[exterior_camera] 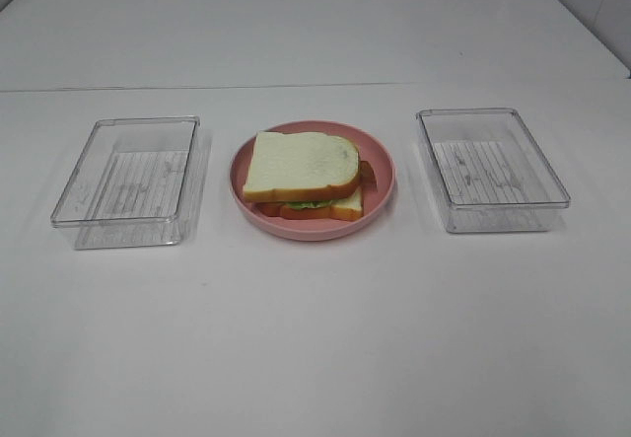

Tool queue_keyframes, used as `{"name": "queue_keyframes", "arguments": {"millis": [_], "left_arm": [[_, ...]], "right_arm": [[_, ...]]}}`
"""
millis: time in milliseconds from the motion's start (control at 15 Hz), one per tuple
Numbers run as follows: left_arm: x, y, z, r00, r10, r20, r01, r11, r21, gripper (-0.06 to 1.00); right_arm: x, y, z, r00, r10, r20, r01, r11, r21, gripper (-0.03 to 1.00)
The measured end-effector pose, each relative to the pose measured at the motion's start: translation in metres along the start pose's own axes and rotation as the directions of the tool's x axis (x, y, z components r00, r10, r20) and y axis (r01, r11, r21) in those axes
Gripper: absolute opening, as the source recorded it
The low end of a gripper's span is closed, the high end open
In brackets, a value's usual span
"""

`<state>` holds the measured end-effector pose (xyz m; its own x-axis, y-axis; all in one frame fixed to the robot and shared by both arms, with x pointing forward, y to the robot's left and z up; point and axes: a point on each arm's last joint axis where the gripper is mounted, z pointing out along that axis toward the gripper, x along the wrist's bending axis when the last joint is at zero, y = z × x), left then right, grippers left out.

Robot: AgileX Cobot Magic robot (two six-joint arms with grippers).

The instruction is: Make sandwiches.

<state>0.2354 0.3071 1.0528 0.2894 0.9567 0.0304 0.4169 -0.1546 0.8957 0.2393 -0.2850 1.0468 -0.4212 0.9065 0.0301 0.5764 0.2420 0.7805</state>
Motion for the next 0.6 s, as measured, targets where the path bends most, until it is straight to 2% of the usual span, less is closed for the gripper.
{"name": "queue_keyframes", "arguments": {"millis": [600], "left_arm": [[0.0,0.0,0.0,1.0,0.001,0.0,-0.001,1.0,0.0,0.81]], "right_arm": [[0.0002,-0.0003,0.0005,1.0,0.002,-0.003,-0.002,1.0,0.002,0.87]]}}
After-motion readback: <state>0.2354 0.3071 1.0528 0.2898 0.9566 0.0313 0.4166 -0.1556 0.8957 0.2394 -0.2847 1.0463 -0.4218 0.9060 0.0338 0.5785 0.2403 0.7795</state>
